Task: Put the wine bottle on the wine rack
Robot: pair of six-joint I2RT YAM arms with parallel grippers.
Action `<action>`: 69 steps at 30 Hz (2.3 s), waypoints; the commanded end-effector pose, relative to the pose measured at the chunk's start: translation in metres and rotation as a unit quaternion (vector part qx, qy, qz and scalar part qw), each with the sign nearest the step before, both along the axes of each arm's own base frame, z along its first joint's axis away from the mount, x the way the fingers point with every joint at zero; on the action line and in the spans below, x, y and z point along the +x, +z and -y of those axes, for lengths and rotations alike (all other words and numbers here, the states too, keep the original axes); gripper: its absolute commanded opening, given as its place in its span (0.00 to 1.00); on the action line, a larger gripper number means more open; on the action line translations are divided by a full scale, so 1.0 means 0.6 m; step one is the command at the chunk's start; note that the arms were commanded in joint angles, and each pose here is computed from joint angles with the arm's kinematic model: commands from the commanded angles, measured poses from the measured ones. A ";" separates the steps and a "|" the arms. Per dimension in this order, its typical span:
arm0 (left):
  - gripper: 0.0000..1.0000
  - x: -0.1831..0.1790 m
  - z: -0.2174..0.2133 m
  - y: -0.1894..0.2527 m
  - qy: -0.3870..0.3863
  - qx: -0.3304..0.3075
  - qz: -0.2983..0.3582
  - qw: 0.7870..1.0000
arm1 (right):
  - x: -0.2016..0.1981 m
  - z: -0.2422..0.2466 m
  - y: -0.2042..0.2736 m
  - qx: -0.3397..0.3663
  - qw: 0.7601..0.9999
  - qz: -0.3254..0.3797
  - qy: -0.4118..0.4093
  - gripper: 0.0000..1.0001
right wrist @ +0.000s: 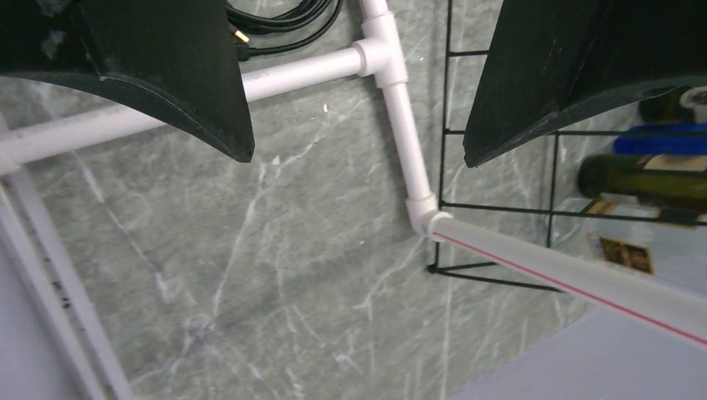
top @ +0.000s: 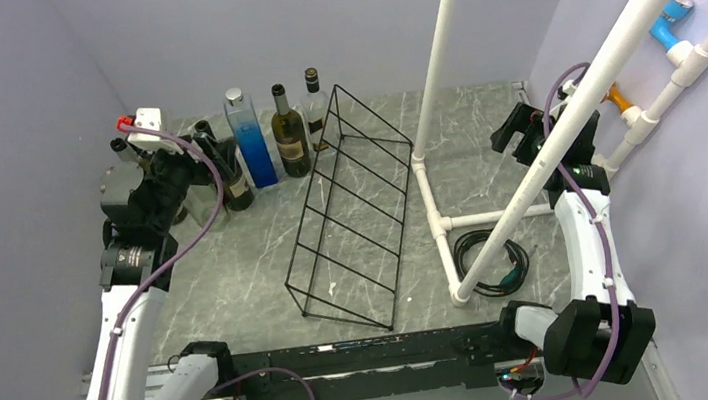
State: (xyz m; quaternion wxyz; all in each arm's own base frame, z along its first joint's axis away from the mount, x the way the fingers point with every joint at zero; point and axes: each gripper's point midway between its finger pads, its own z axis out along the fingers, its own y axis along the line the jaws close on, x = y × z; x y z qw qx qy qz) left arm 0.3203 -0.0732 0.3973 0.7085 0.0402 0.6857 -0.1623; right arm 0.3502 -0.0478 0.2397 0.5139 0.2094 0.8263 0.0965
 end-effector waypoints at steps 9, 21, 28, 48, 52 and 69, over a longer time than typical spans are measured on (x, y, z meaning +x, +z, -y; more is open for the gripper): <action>0.99 0.002 0.034 -0.018 -0.055 -0.014 -0.022 0.998 | 0.028 -0.042 0.018 0.043 0.998 -0.015 0.053 1.00; 0.99 0.029 0.123 -0.029 -0.123 -0.012 -0.053 0.991 | 0.043 -0.083 -0.041 0.003 0.994 -0.097 0.053 1.00; 0.99 0.089 0.179 0.001 -0.092 0.018 -0.049 0.994 | 0.046 -0.079 -0.034 0.003 0.997 -0.053 0.048 1.00; 0.98 0.291 0.307 -0.020 0.068 0.054 -0.088 0.992 | 0.035 -0.117 -0.008 0.026 0.992 -0.001 0.125 1.00; 0.94 0.323 0.311 -0.042 0.099 0.060 -0.093 0.989 | 0.031 -0.115 -0.007 0.024 0.992 0.011 0.123 1.00; 0.76 0.409 0.318 -0.104 0.178 0.074 -0.066 0.979 | 0.029 -0.107 -0.013 0.021 0.993 0.009 0.112 1.00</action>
